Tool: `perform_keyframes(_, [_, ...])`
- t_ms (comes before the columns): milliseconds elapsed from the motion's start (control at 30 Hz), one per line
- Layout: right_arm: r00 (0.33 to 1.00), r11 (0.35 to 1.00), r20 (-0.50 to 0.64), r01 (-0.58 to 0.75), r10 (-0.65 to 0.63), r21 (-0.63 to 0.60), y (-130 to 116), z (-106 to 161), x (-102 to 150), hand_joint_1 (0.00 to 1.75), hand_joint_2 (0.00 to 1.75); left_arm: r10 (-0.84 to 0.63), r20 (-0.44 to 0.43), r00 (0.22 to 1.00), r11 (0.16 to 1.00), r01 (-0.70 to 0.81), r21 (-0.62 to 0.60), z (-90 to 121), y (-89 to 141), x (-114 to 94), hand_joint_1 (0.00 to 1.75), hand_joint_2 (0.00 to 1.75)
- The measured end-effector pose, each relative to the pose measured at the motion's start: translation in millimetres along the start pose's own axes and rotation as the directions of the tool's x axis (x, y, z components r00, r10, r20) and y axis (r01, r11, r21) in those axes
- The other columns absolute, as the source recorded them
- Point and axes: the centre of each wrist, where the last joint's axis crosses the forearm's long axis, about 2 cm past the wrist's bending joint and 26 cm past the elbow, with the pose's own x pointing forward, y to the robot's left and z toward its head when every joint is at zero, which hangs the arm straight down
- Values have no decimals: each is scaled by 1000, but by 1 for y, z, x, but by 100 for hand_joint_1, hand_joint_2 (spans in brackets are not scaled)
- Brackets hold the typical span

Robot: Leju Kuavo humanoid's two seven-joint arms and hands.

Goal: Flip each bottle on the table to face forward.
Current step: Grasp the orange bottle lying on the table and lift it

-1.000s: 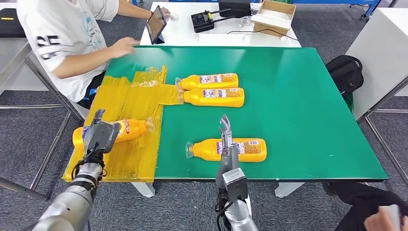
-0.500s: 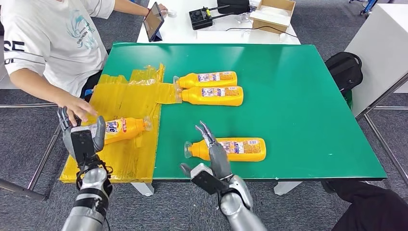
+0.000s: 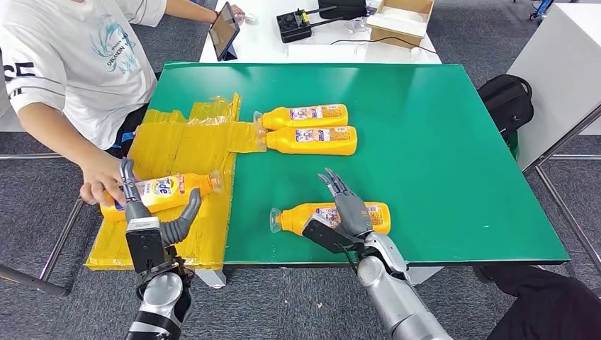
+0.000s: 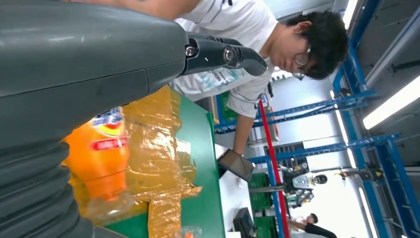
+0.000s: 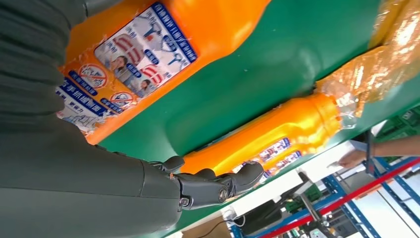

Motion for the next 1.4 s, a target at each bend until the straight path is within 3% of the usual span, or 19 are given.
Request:
perform_keyframes(833, [997, 986, -59, -34, 44, 161, -20, -11, -27, 0, 175, 149, -25, 989, 987, -150, -49, 2, -11, 13, 0, 175])
perform_keyframes(1400, [975, 951, -101, -166, 198, 261, -83, -21, -61, 0, 175, 162, -96, 982, 980, -171, -104, 15, -22, 5, 0, 175])
